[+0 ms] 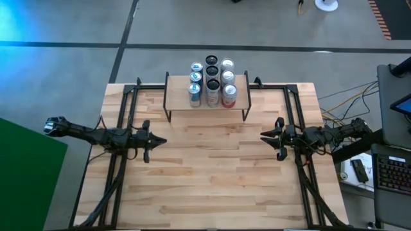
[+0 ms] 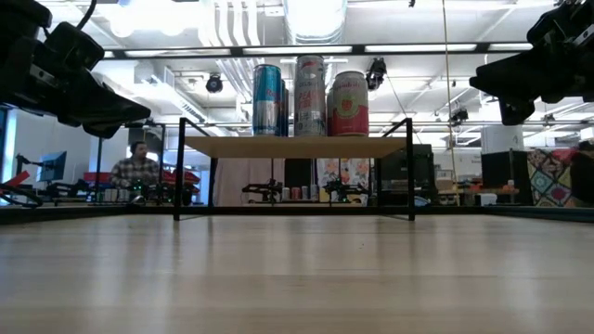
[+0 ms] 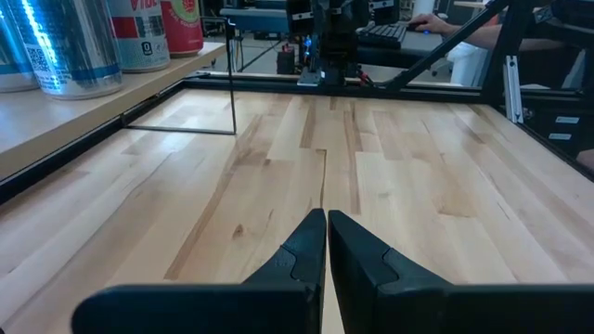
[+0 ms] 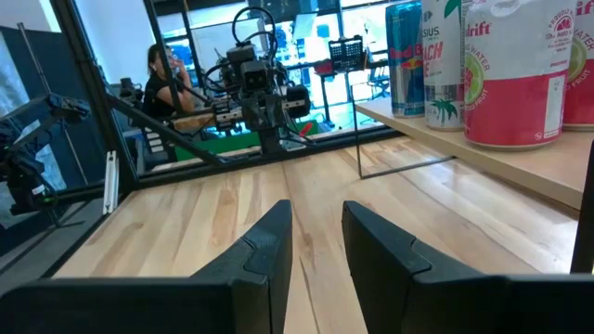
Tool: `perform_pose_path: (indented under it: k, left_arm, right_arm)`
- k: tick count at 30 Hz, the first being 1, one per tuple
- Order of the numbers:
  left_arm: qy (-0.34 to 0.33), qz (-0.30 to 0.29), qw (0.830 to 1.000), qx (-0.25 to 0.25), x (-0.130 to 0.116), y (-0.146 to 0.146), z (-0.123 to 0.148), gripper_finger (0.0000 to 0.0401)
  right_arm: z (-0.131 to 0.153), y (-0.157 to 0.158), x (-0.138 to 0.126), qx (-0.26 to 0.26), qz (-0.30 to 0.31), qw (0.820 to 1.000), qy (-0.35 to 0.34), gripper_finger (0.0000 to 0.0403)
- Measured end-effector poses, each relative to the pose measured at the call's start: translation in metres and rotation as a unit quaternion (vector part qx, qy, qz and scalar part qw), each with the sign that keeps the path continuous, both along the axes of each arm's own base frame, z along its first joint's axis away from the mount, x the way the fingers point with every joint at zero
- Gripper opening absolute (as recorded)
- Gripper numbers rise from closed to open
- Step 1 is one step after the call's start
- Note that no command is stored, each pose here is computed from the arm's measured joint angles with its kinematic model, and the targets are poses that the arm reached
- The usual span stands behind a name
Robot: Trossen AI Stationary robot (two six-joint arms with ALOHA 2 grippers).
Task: Place canned beverage on shelf
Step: Return to home position
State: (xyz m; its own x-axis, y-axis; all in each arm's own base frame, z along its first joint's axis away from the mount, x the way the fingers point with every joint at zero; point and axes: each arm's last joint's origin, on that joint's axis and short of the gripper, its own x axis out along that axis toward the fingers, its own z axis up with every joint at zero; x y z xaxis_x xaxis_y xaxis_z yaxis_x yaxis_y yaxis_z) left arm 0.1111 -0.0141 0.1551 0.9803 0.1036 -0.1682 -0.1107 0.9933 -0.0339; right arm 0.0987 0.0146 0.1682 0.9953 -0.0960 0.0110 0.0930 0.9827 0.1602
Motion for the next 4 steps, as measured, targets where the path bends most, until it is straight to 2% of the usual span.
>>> perform_pose_path:
  k: [4]
  left_arm:
    - [0.000,0.000,1.000,0.000,0.0000,0.0000,0.0001,0.0001]
  right_arm:
    - [0.0000,0.0000,0.0000,0.000,0.000,1.000,0.000,0.0089]
